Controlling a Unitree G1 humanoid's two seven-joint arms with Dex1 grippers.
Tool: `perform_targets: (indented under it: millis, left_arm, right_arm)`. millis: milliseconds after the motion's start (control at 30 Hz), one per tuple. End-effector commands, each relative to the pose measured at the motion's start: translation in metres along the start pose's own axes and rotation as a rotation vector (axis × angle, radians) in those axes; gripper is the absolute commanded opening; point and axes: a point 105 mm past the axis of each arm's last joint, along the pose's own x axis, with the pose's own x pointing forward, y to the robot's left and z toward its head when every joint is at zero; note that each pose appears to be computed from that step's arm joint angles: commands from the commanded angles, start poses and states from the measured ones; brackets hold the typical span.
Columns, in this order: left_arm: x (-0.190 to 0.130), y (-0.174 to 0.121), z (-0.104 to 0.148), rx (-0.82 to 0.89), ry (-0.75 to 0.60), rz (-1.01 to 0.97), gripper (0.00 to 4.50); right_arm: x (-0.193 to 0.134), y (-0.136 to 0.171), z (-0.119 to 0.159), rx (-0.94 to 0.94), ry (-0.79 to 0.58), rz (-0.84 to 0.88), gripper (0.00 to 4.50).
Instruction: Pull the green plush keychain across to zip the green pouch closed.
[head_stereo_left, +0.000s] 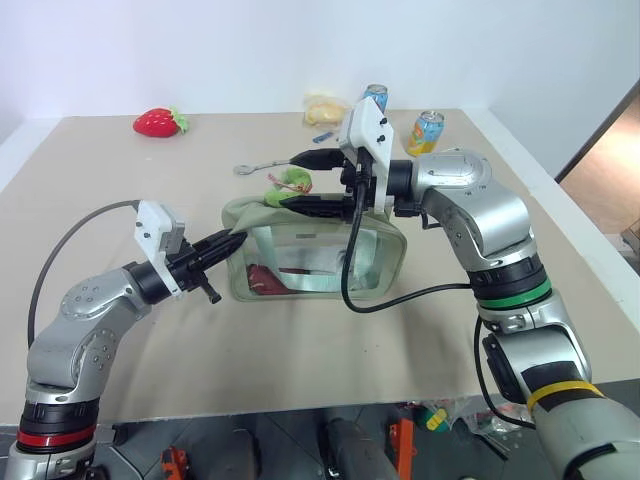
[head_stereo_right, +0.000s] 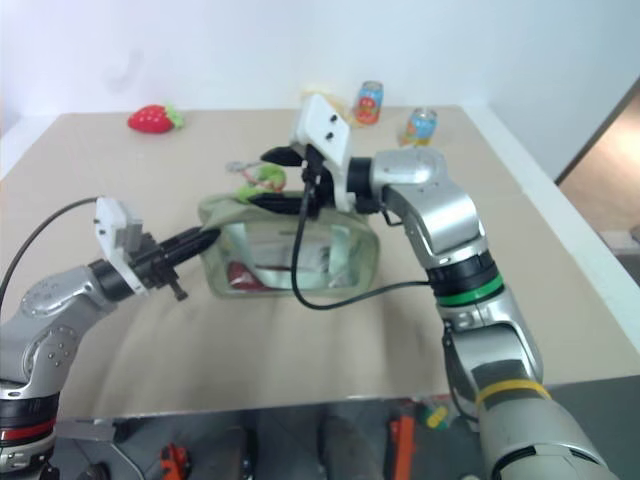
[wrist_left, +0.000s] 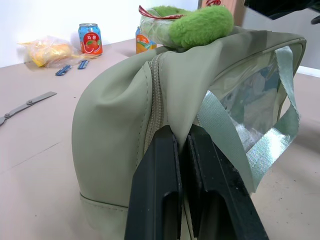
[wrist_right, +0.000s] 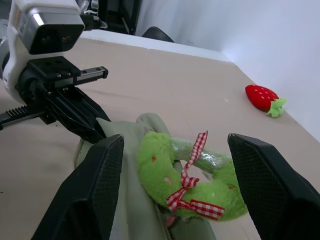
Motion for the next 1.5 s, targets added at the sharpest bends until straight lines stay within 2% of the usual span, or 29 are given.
perform_targets:
  millis: [33, 133, 167, 300, 400, 600, 833, 867, 1000, 1267, 1300, 1333, 1467, 1500]
  left_arm:
    - [0.0, -0.003, -0.014, -0.022, 0.05, 0.002, 0.0]
    - [0.001, -0.003, -0.014, -0.021, 0.047, 0.002, 0.0]
    - [0.002, -0.003, -0.013, -0.021, 0.044, 0.002, 0.0]
    - [0.004, -0.003, -0.013, -0.022, 0.04, 0.003, 0.0]
    - [0.006, -0.005, -0.013, -0.024, 0.035, 0.0, 0.0]
    - [0.007, -0.005, -0.013, -0.024, 0.033, -0.001, 0.0]
    - [0.007, -0.006, -0.016, -0.024, 0.046, -0.005, 0.0]
    - [0.008, -0.006, -0.017, -0.024, 0.047, -0.006, 0.0]
    - [0.007, -0.007, -0.018, -0.024, 0.054, -0.01, 0.0]
    - [0.008, -0.006, -0.019, -0.021, 0.062, -0.009, 0.0]
    - [0.008, -0.006, -0.019, -0.021, 0.062, -0.009, 0.0]
    - [0.008, -0.006, -0.019, -0.022, 0.062, -0.008, 0.0]
    - [0.008, -0.004, -0.018, -0.023, 0.058, 0.002, 0.0]
    - [0.008, -0.003, -0.018, -0.024, 0.055, 0.005, 0.0]
  right_arm:
    - [0.004, 0.001, 0.01, -0.027, -0.018, 0.013, 3.42]
    - [0.007, 0.005, 0.002, -0.021, 0.009, 0.026, 3.42]
    - [0.008, 0.006, -0.002, -0.015, 0.021, 0.025, 2.89]
    - [0.011, 0.008, -0.01, -0.017, 0.049, 0.033, 2.89]
    - [0.013, 0.009, -0.015, 0.014, 0.064, 0.035, 2.19]
    - [0.009, 0.005, -0.012, 0.089, 0.034, 0.024, 0.02]
    - [0.003, 0.004, -0.003, 0.157, -0.009, 0.041, 0.02]
    - [0.003, 0.004, -0.002, 0.152, -0.013, 0.039, 0.72]
    - [0.003, 0.001, 0.002, 0.109, -0.032, 0.007, 2.04]
    - [0.005, 0.002, 0.0, 0.14, -0.03, 0.007, 2.04]
    - [0.006, 0.002, -0.001, 0.142, -0.027, 0.007, 1.63]
    - [0.006, 0.002, -0.001, 0.144, -0.025, 0.008, 1.47]
    - [0.005, 0.001, -0.002, 0.149, -0.021, 0.008, 0.14]
    - [0.004, 0.0, -0.002, 0.151, -0.021, 0.007, 0.02]
